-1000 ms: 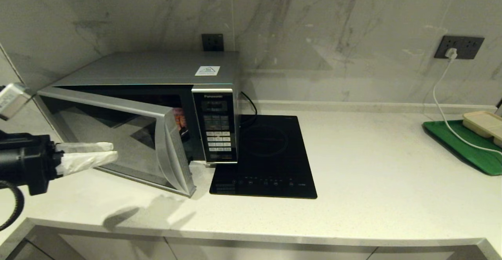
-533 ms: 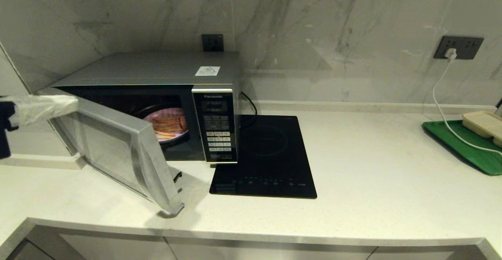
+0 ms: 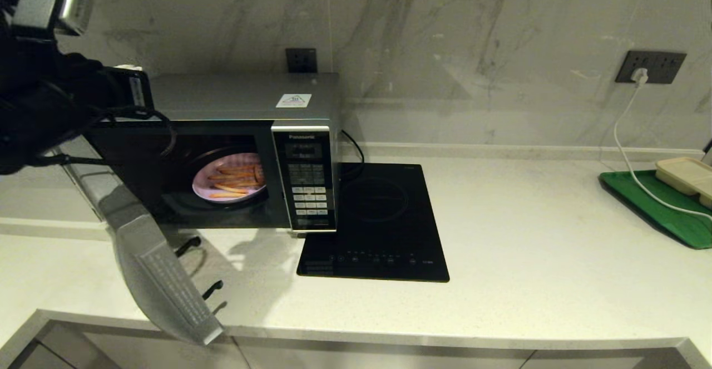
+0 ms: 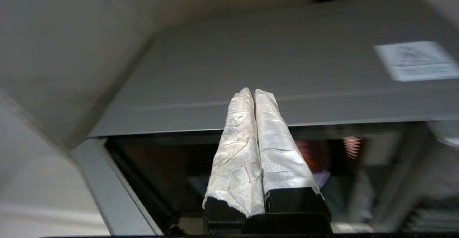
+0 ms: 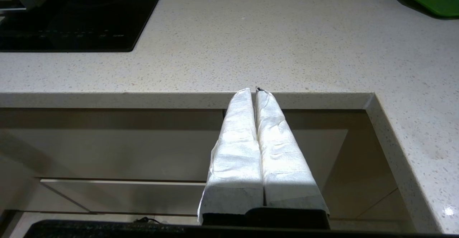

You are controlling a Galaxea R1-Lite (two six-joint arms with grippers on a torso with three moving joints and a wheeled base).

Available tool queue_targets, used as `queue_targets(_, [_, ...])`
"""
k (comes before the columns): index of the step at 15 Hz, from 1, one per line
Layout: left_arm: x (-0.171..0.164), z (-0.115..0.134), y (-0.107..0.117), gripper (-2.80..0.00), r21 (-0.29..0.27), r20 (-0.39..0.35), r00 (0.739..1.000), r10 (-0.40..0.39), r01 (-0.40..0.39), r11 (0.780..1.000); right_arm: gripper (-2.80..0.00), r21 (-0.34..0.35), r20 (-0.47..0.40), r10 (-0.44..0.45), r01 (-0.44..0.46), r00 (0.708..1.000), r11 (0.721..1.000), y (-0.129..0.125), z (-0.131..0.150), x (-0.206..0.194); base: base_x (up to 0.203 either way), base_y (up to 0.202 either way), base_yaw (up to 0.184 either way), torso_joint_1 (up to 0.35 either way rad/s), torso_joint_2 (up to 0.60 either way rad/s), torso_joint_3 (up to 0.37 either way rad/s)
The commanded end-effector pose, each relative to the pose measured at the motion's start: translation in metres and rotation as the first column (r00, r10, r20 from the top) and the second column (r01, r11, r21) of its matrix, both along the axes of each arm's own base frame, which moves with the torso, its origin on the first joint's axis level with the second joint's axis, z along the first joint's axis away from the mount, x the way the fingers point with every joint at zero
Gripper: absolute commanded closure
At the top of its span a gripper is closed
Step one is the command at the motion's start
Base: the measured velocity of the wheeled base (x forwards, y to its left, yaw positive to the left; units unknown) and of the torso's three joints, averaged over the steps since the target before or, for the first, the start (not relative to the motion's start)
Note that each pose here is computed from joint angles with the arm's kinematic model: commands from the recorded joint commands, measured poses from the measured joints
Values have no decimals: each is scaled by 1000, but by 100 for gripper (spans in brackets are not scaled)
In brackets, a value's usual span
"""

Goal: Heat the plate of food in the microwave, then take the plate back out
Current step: Open the microwave oven

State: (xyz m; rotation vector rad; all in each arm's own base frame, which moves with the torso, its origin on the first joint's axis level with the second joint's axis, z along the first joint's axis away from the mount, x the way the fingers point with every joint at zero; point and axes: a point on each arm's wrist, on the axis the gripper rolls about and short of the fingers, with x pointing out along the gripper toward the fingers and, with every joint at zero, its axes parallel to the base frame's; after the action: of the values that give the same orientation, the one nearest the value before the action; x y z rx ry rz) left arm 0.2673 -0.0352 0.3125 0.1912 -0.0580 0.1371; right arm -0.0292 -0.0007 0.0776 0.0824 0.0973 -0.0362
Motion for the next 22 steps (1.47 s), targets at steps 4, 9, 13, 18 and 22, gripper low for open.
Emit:
queue_targets(4, [-25,-1,-2,0,30,-34,998,54,-53,998,0,0,-3,0,0,1000,1000,0,0,0,0,0,0,0,0,0])
queue_targets(9, [-62,-25,0,0,12,-134,991,-8,10,1000,0,0,-1,0,0,1000,1000,0,0,0,0,0,0,0,0,0])
queue_targets(13, [-66,-61,4,0,27,-256,966,-31,39,999,0,0,-1,0,0,1000,1000,0,0,0,0,0,0,0,0,0])
queue_targets(18, [-75,-103,4,0,62,-471,867,-161,215,975,0,0,-1,1,-1,1000,1000,0,0,0,0,0,0,0,0,0])
queue_targets(22, [-81,-98,5,0,-80,-445,877,-183,164,983,0,0,-1,1,-1,1000,1000,0,0,0,0,0,0,0,0,0])
